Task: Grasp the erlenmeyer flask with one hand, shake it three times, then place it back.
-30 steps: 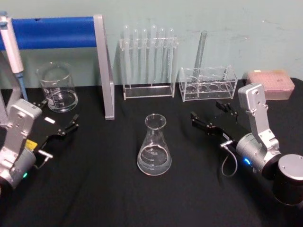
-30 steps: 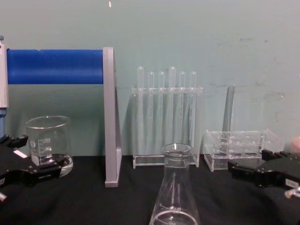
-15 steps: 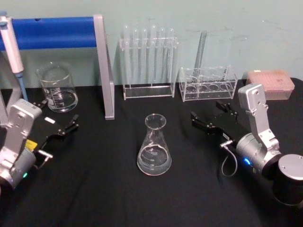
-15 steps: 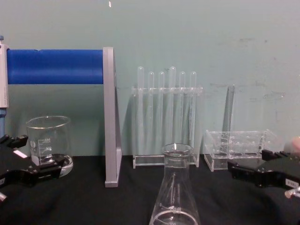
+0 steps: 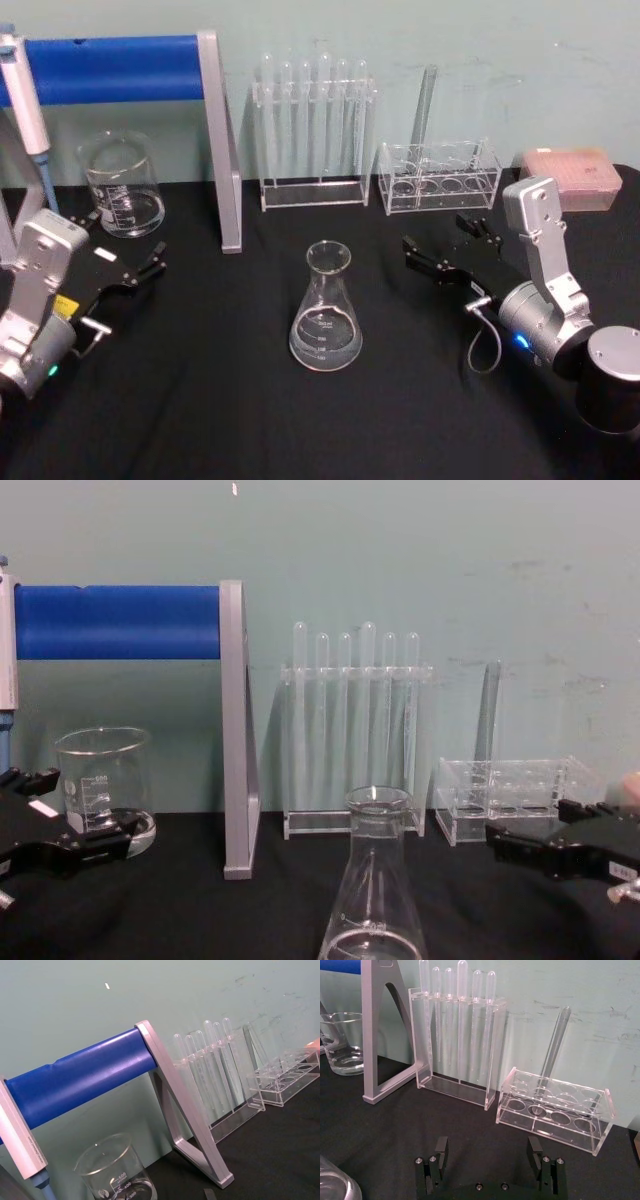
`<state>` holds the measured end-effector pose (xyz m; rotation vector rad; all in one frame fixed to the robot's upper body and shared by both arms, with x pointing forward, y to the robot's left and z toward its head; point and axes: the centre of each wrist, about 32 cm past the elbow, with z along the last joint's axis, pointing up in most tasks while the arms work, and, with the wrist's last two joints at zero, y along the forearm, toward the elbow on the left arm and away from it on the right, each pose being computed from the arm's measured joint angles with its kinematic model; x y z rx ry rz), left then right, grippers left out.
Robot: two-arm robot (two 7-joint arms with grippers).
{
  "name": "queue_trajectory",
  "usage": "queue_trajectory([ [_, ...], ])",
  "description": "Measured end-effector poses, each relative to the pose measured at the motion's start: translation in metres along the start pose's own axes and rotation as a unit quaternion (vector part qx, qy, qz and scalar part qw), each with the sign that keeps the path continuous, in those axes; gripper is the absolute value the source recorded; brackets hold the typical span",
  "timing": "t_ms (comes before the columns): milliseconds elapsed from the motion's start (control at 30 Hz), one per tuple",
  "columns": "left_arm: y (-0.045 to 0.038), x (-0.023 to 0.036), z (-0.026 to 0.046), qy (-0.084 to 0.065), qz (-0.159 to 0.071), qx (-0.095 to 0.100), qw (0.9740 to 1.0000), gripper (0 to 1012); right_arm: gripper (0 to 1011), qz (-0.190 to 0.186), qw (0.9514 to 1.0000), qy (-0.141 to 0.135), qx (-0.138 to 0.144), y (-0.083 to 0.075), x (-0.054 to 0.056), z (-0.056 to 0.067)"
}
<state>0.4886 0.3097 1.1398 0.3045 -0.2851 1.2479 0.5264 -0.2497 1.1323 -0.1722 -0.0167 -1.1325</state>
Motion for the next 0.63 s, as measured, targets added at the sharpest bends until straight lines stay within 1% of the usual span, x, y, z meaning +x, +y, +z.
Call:
queue_trajectory([
  [633, 0.0000, 0.0000, 0.0000, 0.000, 0.000, 0.000, 1.0000, 1001, 1000, 0.000, 1.0000, 0.000, 0.000, 0.0000, 0.0000, 0.0000],
])
